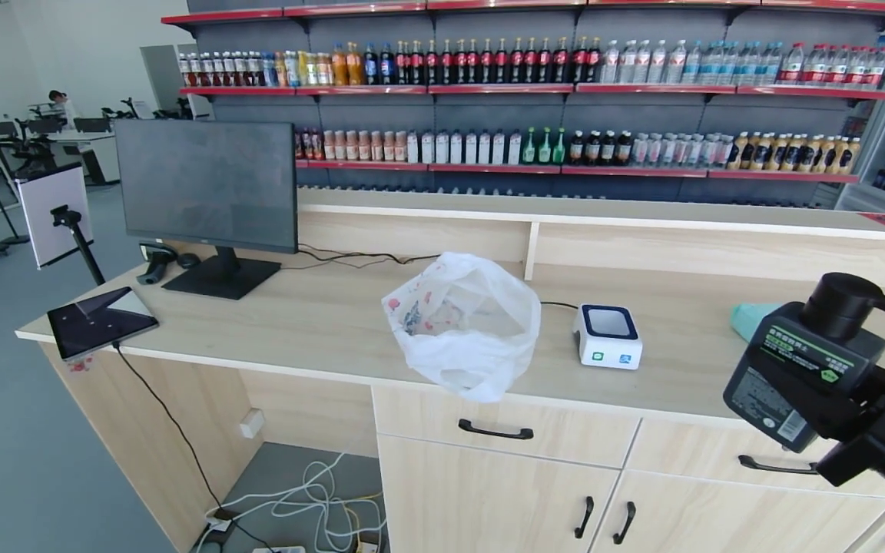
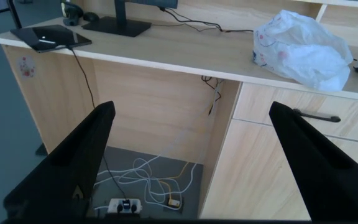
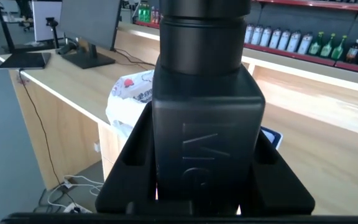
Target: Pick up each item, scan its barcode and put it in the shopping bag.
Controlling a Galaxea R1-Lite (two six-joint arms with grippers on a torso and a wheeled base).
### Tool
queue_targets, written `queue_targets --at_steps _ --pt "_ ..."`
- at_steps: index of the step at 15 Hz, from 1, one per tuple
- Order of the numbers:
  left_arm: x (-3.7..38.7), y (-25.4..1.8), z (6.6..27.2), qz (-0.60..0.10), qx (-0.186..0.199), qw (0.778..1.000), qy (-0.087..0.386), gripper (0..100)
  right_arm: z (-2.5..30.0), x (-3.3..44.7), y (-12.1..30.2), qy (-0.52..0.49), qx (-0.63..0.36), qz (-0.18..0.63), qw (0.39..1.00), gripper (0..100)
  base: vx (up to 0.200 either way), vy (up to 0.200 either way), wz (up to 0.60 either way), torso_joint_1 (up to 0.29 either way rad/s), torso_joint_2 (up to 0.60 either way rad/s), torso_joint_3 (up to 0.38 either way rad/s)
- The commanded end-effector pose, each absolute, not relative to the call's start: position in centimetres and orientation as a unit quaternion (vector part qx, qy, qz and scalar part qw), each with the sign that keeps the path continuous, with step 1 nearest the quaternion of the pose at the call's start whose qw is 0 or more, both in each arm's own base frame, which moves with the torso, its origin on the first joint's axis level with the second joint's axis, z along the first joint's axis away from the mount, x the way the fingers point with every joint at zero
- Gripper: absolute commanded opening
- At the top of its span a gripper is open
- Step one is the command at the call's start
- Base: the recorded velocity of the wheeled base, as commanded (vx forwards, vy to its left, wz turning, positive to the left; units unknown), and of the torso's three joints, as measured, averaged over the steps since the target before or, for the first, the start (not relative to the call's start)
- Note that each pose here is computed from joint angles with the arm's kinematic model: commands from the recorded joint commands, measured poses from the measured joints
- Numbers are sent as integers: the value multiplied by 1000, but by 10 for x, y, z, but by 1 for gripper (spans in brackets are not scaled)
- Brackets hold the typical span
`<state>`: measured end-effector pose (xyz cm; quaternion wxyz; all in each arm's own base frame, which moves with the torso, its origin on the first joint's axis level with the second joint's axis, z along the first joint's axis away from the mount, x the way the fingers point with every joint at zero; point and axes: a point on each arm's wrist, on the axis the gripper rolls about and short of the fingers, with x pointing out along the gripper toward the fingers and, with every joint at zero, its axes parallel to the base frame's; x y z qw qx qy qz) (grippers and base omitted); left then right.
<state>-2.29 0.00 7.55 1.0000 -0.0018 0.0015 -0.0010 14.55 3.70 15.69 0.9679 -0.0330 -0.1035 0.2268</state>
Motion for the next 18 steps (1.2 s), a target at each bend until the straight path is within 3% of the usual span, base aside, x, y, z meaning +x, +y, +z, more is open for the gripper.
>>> queue_targets --at_steps 1,8,13,18 --pt "-23 0 75 -1 -2 1000 2 100 154 148 38 -94 -33 227 969 0 0 0 0 0 0 0" --pt "-23 0 75 -1 -3 1000 2 100 171 174 37 -128 -38 208 969 0 0 0 0 0 0 0" --pt "-23 0 75 -1 -3 1000 2 100 165 185 39 -113 -41 211 970 0 0 0 0 0 0 0" --pt "-23 0 75 -1 -2 1000 2 100 164 185 39 -110 -40 212 970 0 0 0 600 68 -109 -54"
